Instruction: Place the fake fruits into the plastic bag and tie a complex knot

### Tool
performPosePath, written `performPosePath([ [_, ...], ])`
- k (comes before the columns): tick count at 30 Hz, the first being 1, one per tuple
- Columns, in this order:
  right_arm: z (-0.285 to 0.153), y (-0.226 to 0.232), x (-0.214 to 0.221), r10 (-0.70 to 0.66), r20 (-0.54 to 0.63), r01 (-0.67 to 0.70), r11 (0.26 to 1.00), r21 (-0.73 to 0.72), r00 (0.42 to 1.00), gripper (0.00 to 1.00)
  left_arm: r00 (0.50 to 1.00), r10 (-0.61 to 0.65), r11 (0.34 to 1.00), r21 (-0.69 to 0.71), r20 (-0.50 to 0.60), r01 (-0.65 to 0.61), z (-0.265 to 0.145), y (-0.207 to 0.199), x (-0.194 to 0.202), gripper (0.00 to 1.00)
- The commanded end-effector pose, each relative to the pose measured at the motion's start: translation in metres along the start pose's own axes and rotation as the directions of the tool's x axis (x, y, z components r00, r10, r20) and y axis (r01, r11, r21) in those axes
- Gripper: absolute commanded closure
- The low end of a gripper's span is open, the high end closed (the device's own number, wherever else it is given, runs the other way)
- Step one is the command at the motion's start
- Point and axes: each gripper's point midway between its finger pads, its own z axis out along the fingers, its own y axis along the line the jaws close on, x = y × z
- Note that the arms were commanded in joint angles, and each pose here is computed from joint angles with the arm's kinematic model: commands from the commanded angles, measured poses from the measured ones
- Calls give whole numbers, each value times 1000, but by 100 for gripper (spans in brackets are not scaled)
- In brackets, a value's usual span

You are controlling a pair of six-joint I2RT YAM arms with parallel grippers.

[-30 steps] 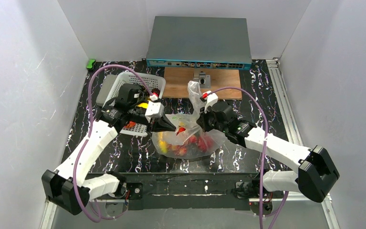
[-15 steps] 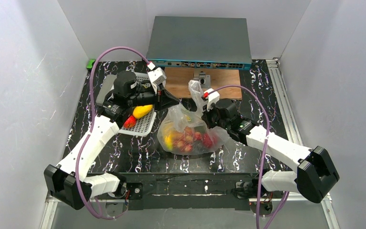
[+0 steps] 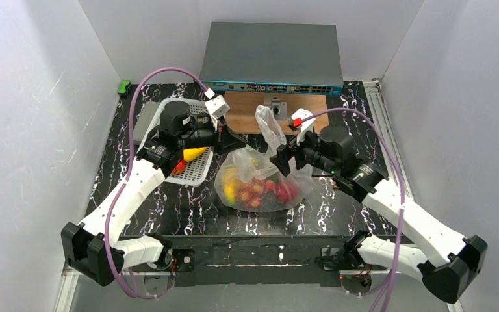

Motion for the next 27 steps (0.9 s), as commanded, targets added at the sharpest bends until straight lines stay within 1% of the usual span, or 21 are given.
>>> performPosePath([
  [1,-35,31,-51,-50,123,71,984,-166,991,2,998,57,997,51,35,-59,-2,-16,-15,100],
  [4,-42,52,-73,-59,186,107,960,-260,981,2,997,61,997,51,36,-62,-2,-16,-17,100],
  [8,-25,71,-94,-28,236,104,942,-318,971,2,998,54,998,37,41,-56,0,-12,-22,100],
  [12,4,85,-110,25,303,86,934,-347,953,2,998,26,999,18,52,-27,1,-9,-26,100],
  [17,33,90,-124,35,372,88,947,-308,928,2,998,16,1000,9,61,-17,0,-9,-29,100],
  [20,42,101,-123,29,394,113,936,-333,919,2,998,11,1000,3,69,-12,0,-9,-31,100],
  [22,54,101,-110,29,367,101,939,-329,930,2,997,8,1000,-1,76,-8,-1,-9,-32,100],
  [24,64,100,-96,28,343,90,942,-324,939,8,997,4,1000,-7,82,-3,-2,-9,-34,100],
  [27,78,99,-65,7,303,97,941,-325,953,28,994,-8,1000,-21,104,11,-4,-9,-41,100],
])
